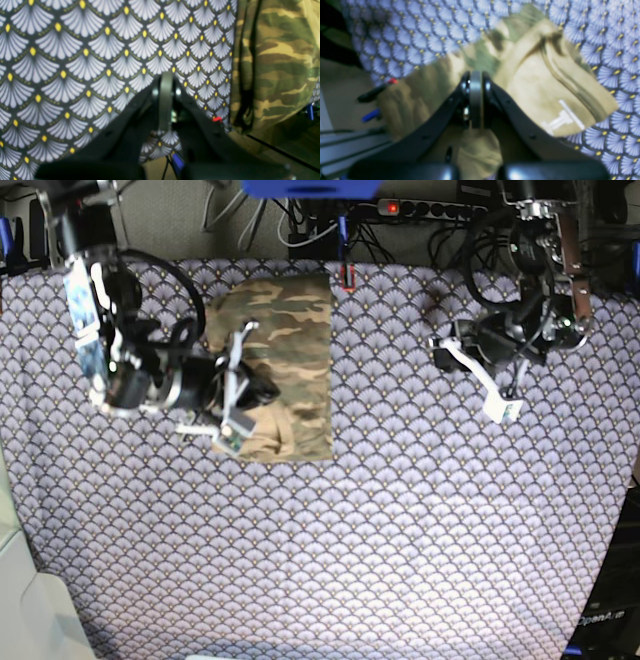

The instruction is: Fold the T-shirt properly

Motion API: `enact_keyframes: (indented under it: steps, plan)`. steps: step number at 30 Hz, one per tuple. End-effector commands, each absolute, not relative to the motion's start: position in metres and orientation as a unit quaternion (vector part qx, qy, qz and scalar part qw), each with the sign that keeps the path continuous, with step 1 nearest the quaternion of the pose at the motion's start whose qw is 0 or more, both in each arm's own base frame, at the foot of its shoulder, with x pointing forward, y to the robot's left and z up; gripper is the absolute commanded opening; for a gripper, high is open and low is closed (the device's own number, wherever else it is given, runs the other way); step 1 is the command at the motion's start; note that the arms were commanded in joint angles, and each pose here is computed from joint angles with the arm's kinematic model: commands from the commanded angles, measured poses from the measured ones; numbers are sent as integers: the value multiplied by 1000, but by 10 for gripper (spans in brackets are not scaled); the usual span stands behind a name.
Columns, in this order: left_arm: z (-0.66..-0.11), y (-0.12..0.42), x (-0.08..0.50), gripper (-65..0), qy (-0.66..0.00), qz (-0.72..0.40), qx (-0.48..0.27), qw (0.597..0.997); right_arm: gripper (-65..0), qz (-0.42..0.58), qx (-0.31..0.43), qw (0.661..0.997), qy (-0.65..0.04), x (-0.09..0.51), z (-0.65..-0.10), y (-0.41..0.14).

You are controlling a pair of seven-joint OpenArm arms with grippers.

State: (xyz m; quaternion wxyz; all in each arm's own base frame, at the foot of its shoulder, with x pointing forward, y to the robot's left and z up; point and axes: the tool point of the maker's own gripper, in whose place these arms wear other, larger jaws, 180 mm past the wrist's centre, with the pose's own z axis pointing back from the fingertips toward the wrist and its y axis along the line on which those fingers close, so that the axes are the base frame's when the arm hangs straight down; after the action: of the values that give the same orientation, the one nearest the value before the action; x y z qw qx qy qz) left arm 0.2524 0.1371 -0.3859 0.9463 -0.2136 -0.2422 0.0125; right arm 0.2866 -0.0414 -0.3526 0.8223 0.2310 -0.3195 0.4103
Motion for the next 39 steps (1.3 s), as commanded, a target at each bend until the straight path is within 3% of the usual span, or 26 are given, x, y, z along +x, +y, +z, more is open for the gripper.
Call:
enact_keyframes:
  steps: [1, 8, 15, 27, 33, 39]
  plan:
    - [-376, 138, 259, -650, -259, 9, -215, 941, -650, 405, 229, 817, -341, 302, -343, -46]
    - [-376, 138, 259, -650, -259, 9, -215, 941, -650, 354, 245, 848, -310, 325, -385, -68]
    - [-376, 138, 260, -650, -260, 9, -215, 941, -650, 360, 266, 845, -292, 314, -404, -55]
    - [-359, 136, 266, -650, -288, -5, -213, 934, -650, 438, 177, 807, -356, 321, -324, -75]
    - [-344, 133, 262, -650, -304, -24, -203, 930, -650, 404, 104, 832, -366, 303, -302, -132]
    - [-358, 140, 239, -650, -275, -24, -194, 941, -650, 327, 62, 884, -327, 257, -323, -201]
